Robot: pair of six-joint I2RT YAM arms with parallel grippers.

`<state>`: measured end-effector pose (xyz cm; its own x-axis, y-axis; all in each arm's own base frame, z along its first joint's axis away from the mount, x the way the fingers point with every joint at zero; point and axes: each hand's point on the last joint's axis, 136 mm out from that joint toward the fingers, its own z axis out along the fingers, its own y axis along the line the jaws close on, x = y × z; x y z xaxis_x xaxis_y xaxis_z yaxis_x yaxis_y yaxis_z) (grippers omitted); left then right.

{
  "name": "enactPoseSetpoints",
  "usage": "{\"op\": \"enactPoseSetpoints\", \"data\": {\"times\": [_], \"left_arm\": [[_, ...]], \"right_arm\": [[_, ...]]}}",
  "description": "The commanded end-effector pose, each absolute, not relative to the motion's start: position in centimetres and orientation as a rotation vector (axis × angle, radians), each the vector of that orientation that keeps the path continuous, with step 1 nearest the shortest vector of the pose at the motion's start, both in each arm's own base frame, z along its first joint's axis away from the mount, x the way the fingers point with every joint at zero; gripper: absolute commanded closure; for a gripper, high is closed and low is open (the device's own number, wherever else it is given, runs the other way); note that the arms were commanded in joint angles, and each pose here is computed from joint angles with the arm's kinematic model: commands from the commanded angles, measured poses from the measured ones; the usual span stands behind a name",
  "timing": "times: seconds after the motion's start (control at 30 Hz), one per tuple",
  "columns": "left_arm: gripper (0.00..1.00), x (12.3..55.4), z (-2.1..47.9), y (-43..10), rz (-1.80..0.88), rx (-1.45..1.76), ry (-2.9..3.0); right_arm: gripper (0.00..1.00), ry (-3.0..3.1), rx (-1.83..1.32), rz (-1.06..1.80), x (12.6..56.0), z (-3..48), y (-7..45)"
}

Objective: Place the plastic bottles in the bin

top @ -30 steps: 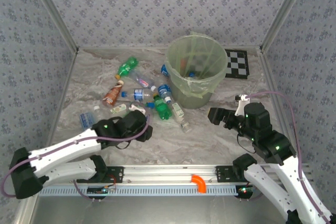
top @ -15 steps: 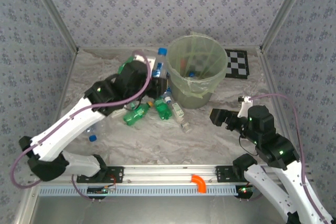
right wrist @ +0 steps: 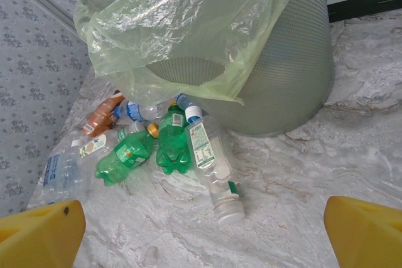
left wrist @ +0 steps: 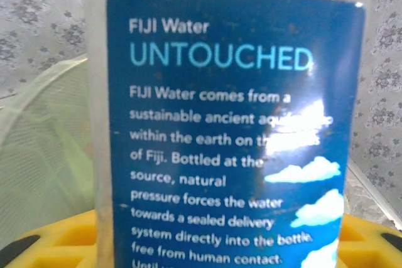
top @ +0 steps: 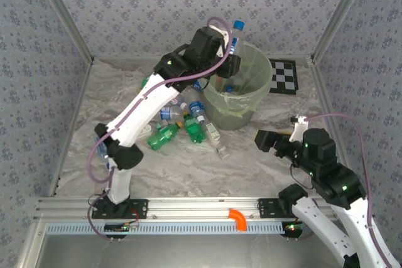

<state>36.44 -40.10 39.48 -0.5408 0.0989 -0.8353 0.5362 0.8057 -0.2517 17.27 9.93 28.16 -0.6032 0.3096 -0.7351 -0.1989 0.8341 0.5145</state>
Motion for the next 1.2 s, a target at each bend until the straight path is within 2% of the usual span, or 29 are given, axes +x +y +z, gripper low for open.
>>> {"op": "enactPoseSetpoints", "data": {"times": [0.0, 0.17, 0.43, 0.63, 0.77, 0.87, 1.17], "left_arm": [[0.48, 36.4, 38.4, -40.5, -0.603, 0.538, 2.130], [0.43, 36.7, 35.9, -41.3, -0.620, 0.563, 2.193], [0.14, 35.2, 37.9, -40.0, -0.655, 0.556, 2.170], [0.00, 33.2, 39.7, -37.5, -0.676, 0.530, 2.114], [0.00, 32.0, 39.6, -34.4, -0.669, 0.471, 2.095], [0.00, 30.9, 37.7, -31.4, -0.668, 0.404, 2.117], [0.00, 29.2, 34.1, -22.5, -0.664, 0.179, 2.078]], "right_arm": [[0.01, 2.091, 0.093, 0.693, 16.6, 28.9, 9.2], [0.00, 2.092, 0.081, 0.699, 16.6, 28.9, 9.4], [0.01, 2.132, 0.048, 0.715, 17.2, 28.2, 10.5], [0.01, 2.164, 0.013, 0.735, 18.0, 27.0, 11.9], [0.01, 2.183, -0.057, 0.722, 18.4, 26.2, 13.3], [0.01, 2.194, -0.138, 0.670, 18.8, 25.4, 14.7], [0.00, 2.221, -0.412, 0.340, 20.5, 19.8, 19.6]]}}
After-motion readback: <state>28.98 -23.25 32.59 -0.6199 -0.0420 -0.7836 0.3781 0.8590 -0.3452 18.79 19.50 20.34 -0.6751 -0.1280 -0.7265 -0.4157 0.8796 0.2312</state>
